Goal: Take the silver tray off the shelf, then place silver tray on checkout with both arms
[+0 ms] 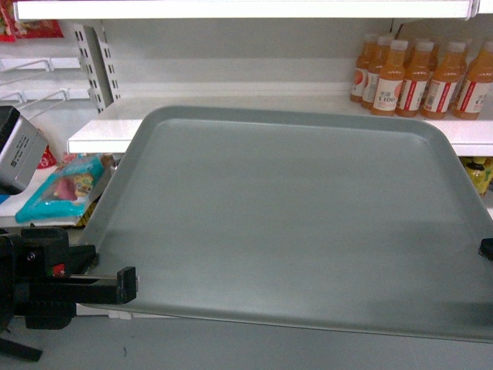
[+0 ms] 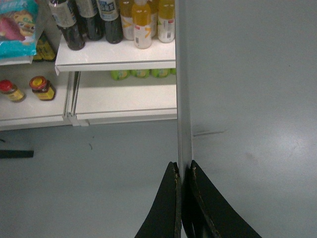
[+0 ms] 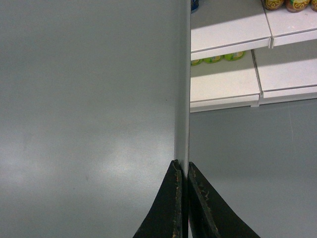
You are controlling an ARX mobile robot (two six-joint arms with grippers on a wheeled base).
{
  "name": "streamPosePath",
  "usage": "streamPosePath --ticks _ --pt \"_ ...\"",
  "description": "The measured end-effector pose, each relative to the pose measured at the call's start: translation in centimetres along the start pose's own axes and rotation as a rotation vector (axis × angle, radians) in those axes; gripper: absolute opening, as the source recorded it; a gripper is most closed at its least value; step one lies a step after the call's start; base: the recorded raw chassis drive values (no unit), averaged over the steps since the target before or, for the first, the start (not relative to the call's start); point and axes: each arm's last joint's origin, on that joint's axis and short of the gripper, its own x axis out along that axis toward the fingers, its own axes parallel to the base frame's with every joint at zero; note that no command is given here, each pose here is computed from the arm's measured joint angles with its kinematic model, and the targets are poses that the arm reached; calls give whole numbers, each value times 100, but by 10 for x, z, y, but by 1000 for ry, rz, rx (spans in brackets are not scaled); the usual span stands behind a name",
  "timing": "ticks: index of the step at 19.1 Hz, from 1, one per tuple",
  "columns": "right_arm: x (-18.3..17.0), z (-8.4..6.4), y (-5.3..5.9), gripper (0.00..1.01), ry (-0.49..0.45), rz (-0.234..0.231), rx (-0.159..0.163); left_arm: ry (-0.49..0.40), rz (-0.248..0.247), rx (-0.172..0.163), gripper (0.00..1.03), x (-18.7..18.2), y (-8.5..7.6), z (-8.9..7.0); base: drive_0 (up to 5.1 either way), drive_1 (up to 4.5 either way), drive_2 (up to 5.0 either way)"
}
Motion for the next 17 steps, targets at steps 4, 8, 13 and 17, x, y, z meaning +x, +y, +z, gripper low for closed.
streamPosePath --ticks 4,8,13,17 --pt "0 0 0 2 -1 2 0 -2 0 -1 3 0 0 0 6 -423 434" --pt "0 0 0 2 3 0 0 -1 0 0 3 0 0 0 9 -420 437" --pt "0 0 0 2 -3 4 -1 -1 0 1 3 0 0 0 12 -417 440" --pt "0 0 0 2 0 4 -1 2 2 1 3 0 0 0 8 -421 436"
